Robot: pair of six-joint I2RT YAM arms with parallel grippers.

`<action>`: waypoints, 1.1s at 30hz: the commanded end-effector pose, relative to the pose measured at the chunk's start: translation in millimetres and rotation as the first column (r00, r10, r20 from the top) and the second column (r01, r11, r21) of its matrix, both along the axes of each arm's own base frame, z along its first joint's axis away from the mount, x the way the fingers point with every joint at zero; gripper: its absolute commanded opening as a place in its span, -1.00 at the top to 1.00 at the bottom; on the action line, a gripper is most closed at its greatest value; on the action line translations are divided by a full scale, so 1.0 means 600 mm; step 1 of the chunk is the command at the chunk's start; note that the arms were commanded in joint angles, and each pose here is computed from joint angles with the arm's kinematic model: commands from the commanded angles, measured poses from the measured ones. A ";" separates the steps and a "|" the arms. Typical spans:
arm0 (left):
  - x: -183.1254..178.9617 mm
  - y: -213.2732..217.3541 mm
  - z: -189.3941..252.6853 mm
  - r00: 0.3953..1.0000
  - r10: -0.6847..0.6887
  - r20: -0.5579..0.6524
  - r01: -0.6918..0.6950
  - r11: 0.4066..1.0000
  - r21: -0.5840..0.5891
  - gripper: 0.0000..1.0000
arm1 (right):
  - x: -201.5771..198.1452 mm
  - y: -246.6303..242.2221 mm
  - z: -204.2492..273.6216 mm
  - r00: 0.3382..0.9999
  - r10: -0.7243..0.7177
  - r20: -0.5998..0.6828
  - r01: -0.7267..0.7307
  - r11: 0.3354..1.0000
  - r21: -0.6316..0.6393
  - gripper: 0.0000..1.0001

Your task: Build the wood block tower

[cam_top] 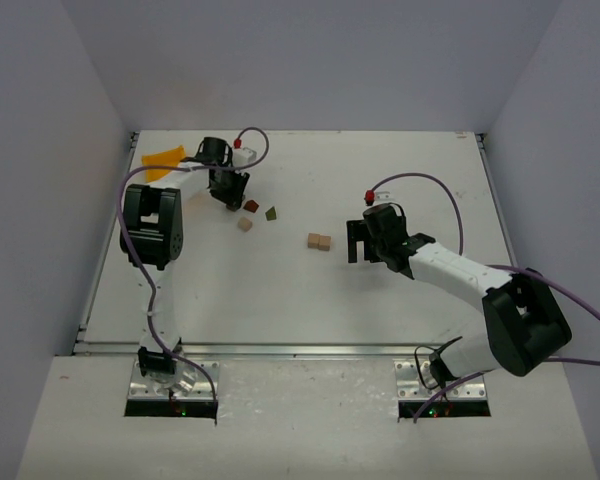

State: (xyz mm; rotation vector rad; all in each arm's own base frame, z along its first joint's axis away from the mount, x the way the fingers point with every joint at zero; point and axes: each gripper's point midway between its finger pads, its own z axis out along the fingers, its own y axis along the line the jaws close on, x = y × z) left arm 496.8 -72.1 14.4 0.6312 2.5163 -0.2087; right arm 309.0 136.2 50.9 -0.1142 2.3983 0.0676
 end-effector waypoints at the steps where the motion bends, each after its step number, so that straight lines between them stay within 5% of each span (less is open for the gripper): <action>1: 0.050 -0.046 0.186 0.963 -0.087 0.255 0.112 0.990 -0.085 1.00 | 0.014 -0.001 0.019 0.999 -0.007 0.045 0.007 1.000 0.003 -0.97; 4: 0.030 -0.113 0.288 0.889 -0.237 0.391 0.292 0.952 -0.087 1.00 | 0.006 -0.017 0.027 0.997 -0.051 0.056 0.051 0.999 -0.005 -0.97; 7: -0.017 -0.197 0.333 0.769 -0.439 0.465 0.481 0.876 0.032 1.00 | -0.006 -0.036 0.038 0.993 -0.095 0.073 0.096 0.995 -0.014 -0.97; 12: -0.112 -0.307 0.313 0.525 -0.720 0.454 0.739 0.650 0.175 1.00 | -0.035 -0.084 0.074 0.973 -0.187 0.138 0.193 0.981 -0.033 -0.97; 26: -0.193 -0.376 0.167 0.342 -0.906 0.249 0.902 0.391 0.182 1.00 | -0.109 -0.133 0.101 0.966 -0.215 0.141 0.223 0.974 -0.043 -0.97; 33: -0.206 -0.400 0.121 0.287 -0.945 0.157 0.920 0.317 0.228 1.00 | -0.119 -0.134 0.081 0.974 -0.200 0.110 0.208 0.976 -0.059 -0.97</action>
